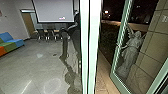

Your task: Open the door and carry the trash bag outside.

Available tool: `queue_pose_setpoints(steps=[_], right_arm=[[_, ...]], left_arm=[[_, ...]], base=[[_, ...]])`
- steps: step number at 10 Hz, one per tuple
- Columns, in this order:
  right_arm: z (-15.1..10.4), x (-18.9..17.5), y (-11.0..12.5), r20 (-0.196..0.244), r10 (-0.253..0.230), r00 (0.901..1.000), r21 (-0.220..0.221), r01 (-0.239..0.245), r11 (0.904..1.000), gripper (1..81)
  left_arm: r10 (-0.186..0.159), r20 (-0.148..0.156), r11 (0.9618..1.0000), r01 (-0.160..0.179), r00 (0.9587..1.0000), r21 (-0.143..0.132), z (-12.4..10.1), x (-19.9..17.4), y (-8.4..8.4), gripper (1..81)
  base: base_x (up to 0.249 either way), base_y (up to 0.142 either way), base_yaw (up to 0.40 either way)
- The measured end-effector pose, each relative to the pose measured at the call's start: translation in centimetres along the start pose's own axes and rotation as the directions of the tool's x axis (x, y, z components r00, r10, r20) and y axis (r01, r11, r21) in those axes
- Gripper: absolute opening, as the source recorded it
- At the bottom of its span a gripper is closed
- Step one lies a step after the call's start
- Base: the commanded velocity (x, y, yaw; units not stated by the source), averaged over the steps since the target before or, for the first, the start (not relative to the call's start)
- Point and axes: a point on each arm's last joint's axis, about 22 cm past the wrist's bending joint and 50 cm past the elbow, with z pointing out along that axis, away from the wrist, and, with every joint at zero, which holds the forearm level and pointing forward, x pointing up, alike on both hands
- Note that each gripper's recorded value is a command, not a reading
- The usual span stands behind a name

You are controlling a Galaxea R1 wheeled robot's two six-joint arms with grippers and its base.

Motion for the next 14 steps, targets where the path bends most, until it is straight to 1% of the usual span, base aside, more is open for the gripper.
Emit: queue_pose_setpoints(steps=[5, 9, 14], right_arm=[[0.0, 0.0, 0.0, 0.0, -0.002, 1.0, -0.001, 0.002, 1.0, 81.1], [0.3, -0.2, -0.8, 0.002, -0.002, 1.0, 0.008, 0.002, 1.0, 81.1], [0.4, -0.2, -1.1, 0.002, -0.002, 1.0, 0.012, 0.002, 0.9999, 81.1]], left_arm=[[0.0, -0.002, 1.0, 0.0, 1.0, 0.0, 0.0, 0.0, 0.0, 1.0], [0.0, -0.003, 1.0, 0.0, 1.0, 0.0, 0.0, 0.0, 0.0, 1.0], [0.0, -0.004, 1.0, 0.0, 1.0, 0.001, 0.0, 0.0, 0.0, 1.0]], base=[[0.0, 0.0, 0.0], [0.0, 0.0, 0.0], [0.0, -0.072, 0.0]])
